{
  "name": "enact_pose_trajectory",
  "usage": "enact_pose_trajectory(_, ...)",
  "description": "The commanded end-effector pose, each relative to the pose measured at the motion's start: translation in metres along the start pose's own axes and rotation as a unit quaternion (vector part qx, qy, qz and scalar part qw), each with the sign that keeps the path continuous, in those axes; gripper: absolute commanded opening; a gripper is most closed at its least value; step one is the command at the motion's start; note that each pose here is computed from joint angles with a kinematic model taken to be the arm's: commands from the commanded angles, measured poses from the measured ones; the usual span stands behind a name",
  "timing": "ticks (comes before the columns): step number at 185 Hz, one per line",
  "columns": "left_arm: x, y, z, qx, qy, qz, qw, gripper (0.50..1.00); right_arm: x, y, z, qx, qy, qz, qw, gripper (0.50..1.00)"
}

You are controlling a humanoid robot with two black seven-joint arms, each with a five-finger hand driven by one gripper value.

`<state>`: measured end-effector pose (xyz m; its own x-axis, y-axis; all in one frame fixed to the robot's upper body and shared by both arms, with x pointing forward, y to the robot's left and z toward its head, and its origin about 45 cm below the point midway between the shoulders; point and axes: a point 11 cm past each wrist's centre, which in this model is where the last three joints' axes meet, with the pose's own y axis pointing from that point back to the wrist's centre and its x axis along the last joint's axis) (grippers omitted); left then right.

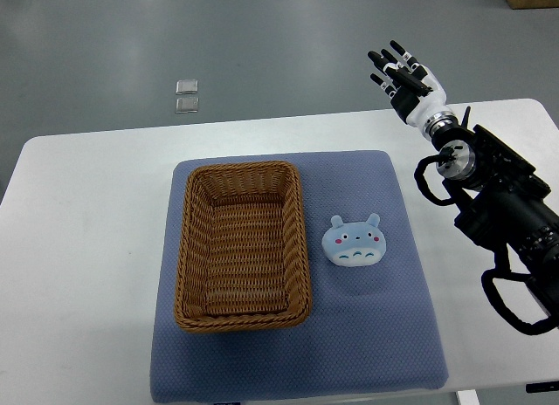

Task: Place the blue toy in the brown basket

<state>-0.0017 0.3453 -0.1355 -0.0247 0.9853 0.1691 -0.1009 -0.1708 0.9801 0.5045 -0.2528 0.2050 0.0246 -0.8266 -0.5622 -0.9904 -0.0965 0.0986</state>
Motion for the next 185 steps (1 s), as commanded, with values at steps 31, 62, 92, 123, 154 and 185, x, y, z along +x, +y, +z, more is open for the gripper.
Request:
enact_pose_trajectory(31,0.000,0.000,0.000,0.000,0.000,0.000,1.000,1.000,-0.002,0.000,-0.001,0.003,-0.001,-0.005,1.000,0.905)
enact_pose_trajectory(62,0.000,0.000,0.000,0.000,0.000,0.000,1.000,1.000,-0.002,0.000,-0.003,0.004,0.001,-0.003,1.000,0.905)
enact_pose_trajectory(92,0.000,0.000,0.001,-0.001,0.000,0.000,1.000,1.000,-0.008,0.000,-0.015,0.016,0.007,-0.019,1.000,0.905)
enact_pose_trajectory(123,0.000,0.000,0.001,-0.001,0.000,0.000,1.000,1.000,0.001,0.008,-0.039,0.039,0.038,-0.010,0.998,0.905)
enact_pose_trajectory(154,0.000,0.000,0.001,-0.001,0.000,0.001,1.000,1.000,0.003,0.013,-0.058,0.038,0.105,-0.028,0.993,0.905)
enact_pose_trajectory(185,0.000,0.000,0.001,-0.001,0.000,0.000,1.000,1.000,-0.007,0.021,-0.071,0.019,0.225,-0.082,0.971,0.905)
